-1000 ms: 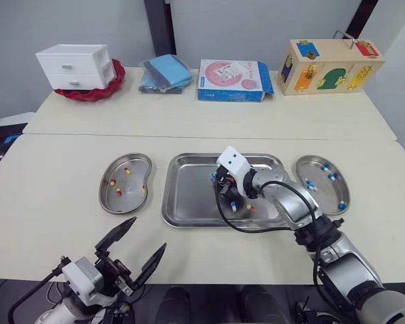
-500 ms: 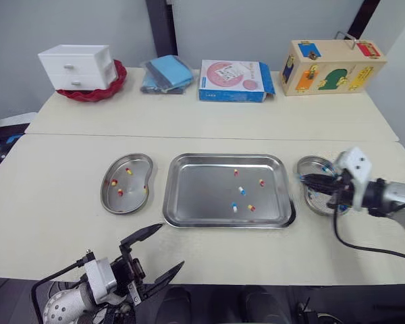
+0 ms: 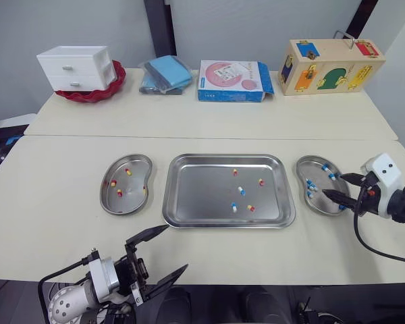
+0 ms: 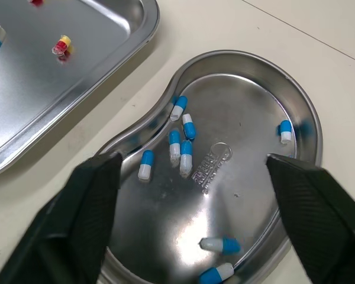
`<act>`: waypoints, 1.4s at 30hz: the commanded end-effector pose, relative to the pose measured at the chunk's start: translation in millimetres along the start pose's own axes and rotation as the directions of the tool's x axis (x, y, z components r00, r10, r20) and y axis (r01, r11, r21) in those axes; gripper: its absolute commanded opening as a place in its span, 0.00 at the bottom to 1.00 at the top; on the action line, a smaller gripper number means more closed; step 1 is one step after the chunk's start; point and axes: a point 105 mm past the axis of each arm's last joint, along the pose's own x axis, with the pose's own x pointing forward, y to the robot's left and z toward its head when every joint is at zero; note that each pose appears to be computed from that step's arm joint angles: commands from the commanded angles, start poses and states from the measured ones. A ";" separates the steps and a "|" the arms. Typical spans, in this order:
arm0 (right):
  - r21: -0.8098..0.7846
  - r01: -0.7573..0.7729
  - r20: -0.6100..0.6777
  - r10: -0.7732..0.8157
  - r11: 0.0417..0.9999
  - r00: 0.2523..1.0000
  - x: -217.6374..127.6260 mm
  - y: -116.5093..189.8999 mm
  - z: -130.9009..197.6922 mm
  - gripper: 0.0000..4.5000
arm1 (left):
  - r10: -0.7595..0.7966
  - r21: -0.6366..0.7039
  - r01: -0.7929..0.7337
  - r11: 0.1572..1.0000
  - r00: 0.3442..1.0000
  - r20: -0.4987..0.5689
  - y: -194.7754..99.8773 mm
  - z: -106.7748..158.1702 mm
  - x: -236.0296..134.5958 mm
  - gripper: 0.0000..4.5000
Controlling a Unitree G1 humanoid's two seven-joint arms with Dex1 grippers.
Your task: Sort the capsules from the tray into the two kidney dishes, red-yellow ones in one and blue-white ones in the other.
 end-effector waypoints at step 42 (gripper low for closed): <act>-0.123 -0.201 -0.068 0.194 0.972 0.979 -77.5 -13.3 -53.3 0.99 | 0.416 0.183 -0.441 0.879 0.521 -0.745 187.8 50.0 -149.4 1.00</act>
